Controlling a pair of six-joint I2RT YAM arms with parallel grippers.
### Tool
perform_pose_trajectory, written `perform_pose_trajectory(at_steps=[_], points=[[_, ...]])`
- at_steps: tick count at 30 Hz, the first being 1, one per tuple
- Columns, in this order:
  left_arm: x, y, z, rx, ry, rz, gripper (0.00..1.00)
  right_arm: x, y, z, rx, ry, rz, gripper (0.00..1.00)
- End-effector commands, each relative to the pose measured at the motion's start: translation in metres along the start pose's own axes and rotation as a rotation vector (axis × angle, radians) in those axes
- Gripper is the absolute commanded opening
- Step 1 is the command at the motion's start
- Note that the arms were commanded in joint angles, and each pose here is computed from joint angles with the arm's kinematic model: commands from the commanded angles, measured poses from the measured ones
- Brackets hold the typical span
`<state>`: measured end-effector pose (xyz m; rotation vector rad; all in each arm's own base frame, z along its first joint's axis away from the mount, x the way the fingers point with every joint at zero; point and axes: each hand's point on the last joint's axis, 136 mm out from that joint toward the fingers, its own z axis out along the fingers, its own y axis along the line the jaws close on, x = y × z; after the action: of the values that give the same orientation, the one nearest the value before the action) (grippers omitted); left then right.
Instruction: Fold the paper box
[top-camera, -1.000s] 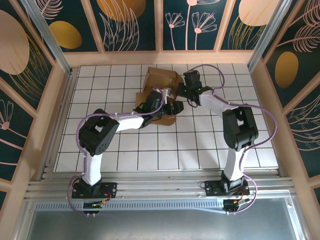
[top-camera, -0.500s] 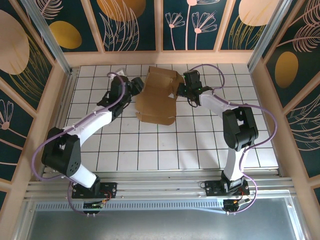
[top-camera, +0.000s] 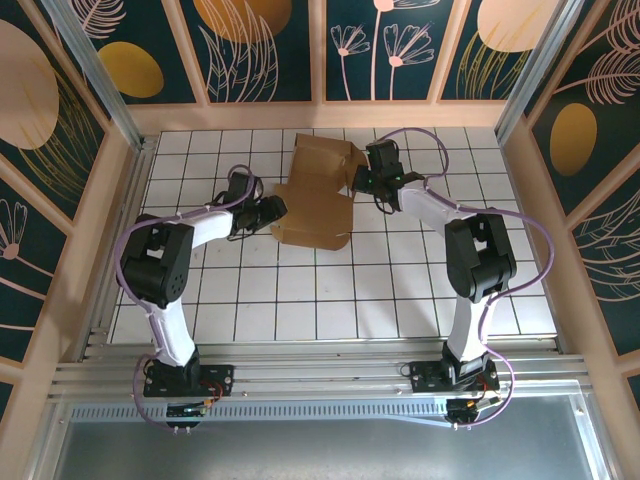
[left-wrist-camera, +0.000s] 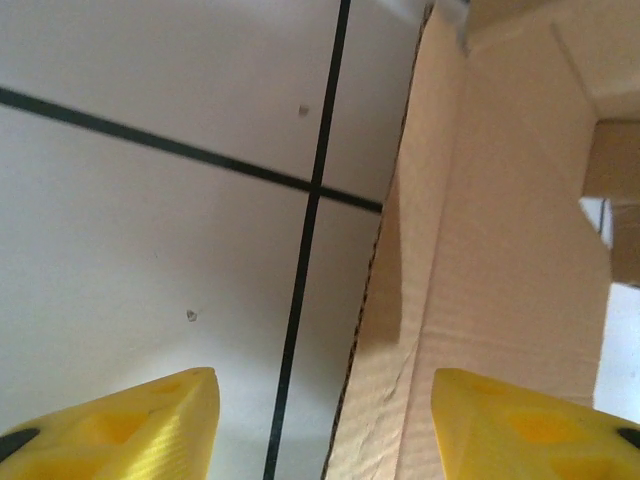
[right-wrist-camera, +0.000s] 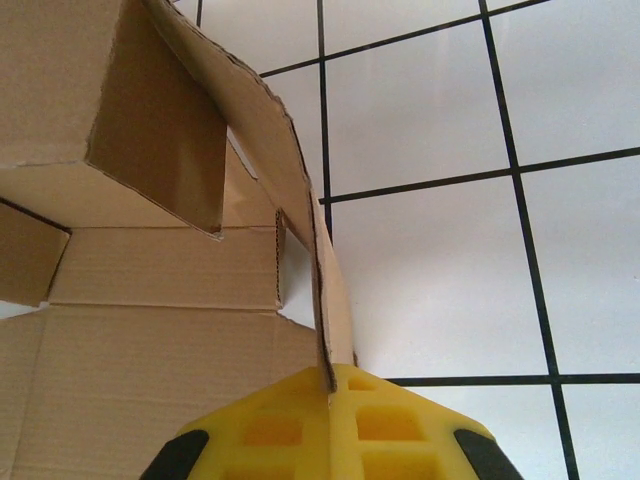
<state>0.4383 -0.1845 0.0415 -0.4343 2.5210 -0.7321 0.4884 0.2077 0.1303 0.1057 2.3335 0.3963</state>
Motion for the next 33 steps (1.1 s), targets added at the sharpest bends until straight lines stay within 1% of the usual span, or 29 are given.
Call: perform_pose_trajectory(at_steps=[1, 3, 5, 9, 11, 12, 21, 27, 33], points=[[-0.001, -0.011, 0.007, 0.067, 0.017, 0.010, 0.48, -0.008, 0.007, -0.012, -0.001, -0.011, -0.012, 0.00], [0.003, -0.013, 0.012, 0.099, 0.029, 0.000, 0.36, -0.009, 0.009, -0.013, -0.009, -0.005, -0.004, 0.00], [0.006, -0.017, 0.015, 0.135, 0.037, -0.008, 0.26, -0.009, 0.010, -0.013, -0.008, 0.009, 0.020, 0.00], [0.009, -0.022, 0.019, 0.181, 0.047, -0.005, 0.13, -0.007, 0.015, -0.011, -0.008, 0.060, 0.077, 0.00], [0.010, -0.021, 0.021, 0.180, 0.052, -0.001, 0.10, -0.008, 0.016, -0.010, -0.005, 0.075, 0.105, 0.00], [0.011, -0.020, 0.023, 0.173, 0.051, -0.001, 0.09, -0.006, 0.022, -0.010, -0.029, 0.098, 0.120, 0.00], [0.015, -0.020, 0.031, 0.146, 0.035, 0.009, 0.05, 0.011, 0.031, 0.004, -0.053, 0.199, 0.246, 0.00], [0.021, -0.025, 0.039, 0.150, 0.040, 0.001, 0.05, 0.016, 0.039, 0.003, -0.095, 0.212, 0.304, 0.00], [0.028, -0.041, 0.048, 0.175, 0.053, 0.009, 0.06, 0.028, 0.054, 0.004, -0.178, 0.247, 0.376, 0.00]])
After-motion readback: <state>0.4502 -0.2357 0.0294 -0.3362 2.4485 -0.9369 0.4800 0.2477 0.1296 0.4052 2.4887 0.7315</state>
